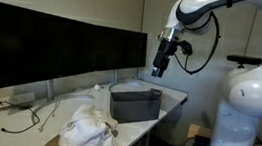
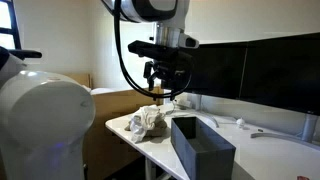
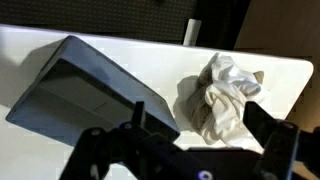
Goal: Pick up the clothes from the table and put them in the box
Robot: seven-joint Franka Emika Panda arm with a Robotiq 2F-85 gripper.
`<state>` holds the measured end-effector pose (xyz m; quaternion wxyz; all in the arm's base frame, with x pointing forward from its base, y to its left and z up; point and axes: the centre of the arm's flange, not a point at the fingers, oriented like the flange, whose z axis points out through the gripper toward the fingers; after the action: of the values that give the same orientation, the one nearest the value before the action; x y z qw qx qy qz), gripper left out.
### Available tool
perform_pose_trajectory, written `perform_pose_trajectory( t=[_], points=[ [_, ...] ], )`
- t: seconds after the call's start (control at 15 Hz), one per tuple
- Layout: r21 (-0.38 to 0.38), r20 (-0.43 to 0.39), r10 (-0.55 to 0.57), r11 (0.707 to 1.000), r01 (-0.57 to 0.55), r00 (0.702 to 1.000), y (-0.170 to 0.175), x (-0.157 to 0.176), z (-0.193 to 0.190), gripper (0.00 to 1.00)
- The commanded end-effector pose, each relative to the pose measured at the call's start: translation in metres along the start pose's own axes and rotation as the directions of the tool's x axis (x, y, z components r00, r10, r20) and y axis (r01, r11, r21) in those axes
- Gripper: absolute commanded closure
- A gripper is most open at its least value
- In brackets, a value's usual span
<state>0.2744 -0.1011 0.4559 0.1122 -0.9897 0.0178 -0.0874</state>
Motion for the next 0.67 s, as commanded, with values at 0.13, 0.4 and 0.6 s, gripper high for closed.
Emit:
perform_pose_trajectory(
  t=[0.13, 0.4, 0.6],
  points=[
    [0.008, 0.038, 0.002, 1.0, -0.002, 0.999, -0.001, -0.006, 0.016, 0.0],
    [-0.004, 0.034, -0.015, 1.0, 0.015, 0.999, -0.004, -0.001, 0.017, 0.0],
    [-0.052, -0.038, -0.073, 0.996, 0.071, 0.997, -0.03, 0.022, 0.01, 0.0]
  ],
)
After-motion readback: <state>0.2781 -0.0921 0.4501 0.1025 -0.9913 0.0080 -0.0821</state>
